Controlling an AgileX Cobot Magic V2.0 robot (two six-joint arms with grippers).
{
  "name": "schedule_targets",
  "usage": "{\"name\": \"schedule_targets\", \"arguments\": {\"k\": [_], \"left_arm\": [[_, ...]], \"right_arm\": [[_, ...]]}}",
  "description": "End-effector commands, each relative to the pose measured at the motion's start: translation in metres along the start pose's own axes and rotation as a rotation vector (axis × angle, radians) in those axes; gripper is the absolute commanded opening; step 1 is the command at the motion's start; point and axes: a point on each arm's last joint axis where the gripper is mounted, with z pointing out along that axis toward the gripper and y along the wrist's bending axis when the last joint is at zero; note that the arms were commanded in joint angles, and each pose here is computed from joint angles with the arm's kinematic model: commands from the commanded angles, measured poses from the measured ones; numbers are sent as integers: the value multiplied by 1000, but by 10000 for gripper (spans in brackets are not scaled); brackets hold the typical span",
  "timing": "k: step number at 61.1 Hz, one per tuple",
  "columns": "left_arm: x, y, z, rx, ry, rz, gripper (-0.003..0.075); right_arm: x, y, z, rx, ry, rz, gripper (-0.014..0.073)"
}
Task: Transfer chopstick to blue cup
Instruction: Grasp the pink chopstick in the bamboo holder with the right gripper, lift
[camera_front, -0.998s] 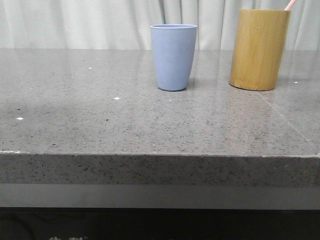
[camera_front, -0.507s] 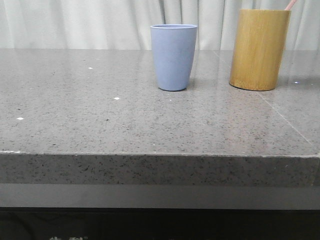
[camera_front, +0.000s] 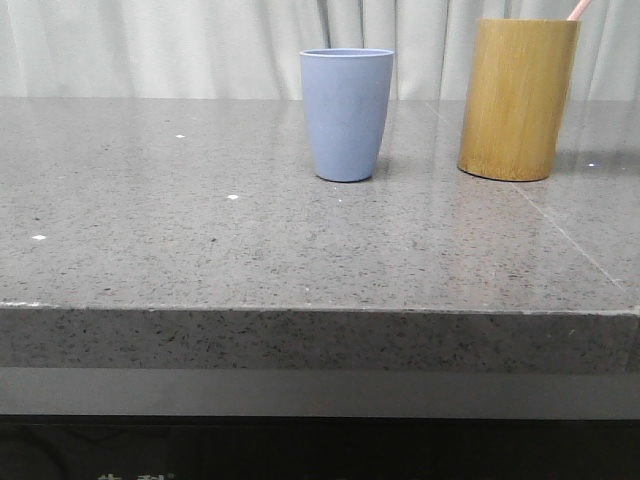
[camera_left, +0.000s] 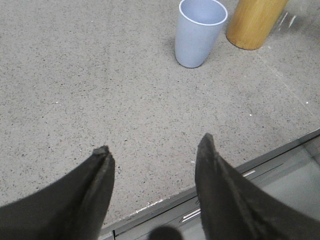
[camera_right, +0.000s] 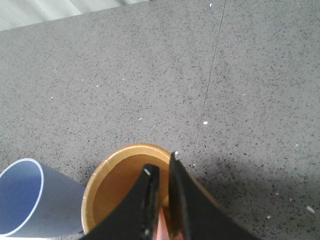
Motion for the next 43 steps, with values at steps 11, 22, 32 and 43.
{"name": "schedule_targets", "arguments": {"k": [11, 22, 32, 43], "left_arm": [[-12, -2, -6, 9, -96, -18, 367], [-12, -2, -6, 9, -96, -18, 367], [-12, -2, -6, 9, -96, -18, 367], [-12, -2, -6, 9, -96, -18, 367]], "right_arm": [[-25, 21, -26, -24, -121, -53, -65], [-49, 41, -50, -50, -147, -167, -65], [-72, 66, -85, -39, -165, -327, -65], [-90, 100, -129, -54, -216, -431, -65]]}}
